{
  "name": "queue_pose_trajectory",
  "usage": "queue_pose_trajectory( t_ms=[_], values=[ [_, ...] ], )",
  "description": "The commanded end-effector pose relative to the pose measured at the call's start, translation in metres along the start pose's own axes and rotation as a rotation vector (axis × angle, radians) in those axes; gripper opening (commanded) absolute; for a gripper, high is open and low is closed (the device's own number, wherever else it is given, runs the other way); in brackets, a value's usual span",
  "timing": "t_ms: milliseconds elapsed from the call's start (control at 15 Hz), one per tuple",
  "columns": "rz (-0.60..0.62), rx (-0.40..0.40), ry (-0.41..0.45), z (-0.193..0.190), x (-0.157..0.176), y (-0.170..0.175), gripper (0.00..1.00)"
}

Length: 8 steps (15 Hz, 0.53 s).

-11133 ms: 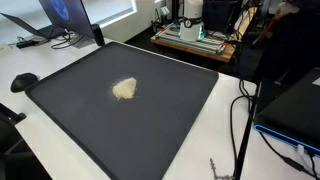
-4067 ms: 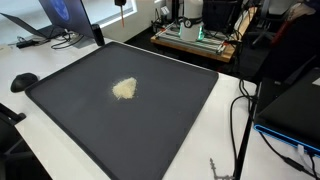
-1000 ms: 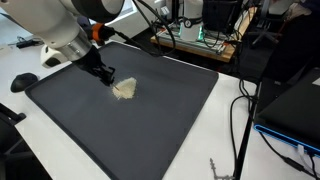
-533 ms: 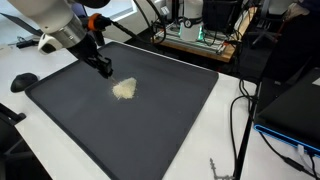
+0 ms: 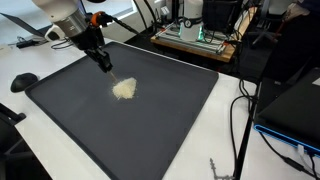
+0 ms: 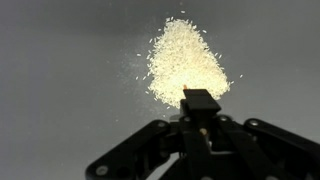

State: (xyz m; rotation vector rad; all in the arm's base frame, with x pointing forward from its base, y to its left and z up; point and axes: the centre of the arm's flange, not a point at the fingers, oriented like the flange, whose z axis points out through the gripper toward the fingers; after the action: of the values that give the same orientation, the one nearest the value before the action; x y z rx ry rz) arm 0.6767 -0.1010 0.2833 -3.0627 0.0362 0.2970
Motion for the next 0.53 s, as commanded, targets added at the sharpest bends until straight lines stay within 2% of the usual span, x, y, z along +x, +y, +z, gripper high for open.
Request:
queue_pose_trajectory(
  t_ms=[0,200,467],
  values=[
    [0.078,0.112,0.066,0.003,-0.047,0.018,0.03],
    [0.177,0.201,0.112,0.005,-0.061,0.032,0.03],
    [0.302,0.267,0.144,0.01,-0.08,0.047,0.03]
  ],
)
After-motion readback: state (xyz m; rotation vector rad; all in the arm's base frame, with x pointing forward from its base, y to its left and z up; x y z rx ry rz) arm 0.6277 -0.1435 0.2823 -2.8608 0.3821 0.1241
